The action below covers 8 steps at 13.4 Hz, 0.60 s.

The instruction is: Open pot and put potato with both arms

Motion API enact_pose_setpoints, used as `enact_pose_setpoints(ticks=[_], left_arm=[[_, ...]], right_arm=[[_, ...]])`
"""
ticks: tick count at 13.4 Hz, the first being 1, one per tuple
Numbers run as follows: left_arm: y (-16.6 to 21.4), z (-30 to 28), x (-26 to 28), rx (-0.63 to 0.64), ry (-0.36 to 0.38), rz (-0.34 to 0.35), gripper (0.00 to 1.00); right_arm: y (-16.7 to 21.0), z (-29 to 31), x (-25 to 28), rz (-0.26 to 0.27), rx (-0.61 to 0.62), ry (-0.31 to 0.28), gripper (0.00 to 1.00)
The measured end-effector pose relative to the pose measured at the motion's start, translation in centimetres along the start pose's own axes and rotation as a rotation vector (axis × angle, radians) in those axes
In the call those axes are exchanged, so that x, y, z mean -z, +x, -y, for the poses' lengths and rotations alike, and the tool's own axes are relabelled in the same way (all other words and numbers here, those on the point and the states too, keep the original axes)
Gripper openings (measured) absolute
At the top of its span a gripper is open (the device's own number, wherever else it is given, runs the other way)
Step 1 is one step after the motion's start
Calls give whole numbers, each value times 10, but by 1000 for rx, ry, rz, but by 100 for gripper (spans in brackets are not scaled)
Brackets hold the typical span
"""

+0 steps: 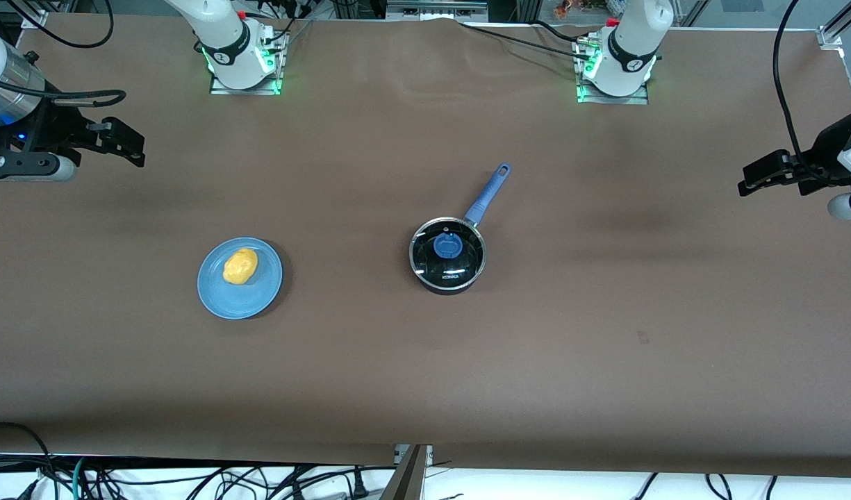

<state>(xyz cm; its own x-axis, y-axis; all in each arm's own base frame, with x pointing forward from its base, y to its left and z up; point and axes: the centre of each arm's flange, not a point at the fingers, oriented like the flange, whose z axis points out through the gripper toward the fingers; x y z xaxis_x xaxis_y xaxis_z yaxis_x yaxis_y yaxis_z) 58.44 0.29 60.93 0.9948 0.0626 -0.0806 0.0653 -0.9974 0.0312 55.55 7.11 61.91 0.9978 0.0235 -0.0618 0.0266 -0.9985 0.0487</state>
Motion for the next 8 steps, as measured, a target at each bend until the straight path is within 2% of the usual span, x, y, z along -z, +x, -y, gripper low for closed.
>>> enact_pose_setpoints(ticks=[8], left_arm=[[0, 0, 0, 0, 0, 0, 100]], right_arm=[[0, 1, 1, -2, 2, 0, 100]])
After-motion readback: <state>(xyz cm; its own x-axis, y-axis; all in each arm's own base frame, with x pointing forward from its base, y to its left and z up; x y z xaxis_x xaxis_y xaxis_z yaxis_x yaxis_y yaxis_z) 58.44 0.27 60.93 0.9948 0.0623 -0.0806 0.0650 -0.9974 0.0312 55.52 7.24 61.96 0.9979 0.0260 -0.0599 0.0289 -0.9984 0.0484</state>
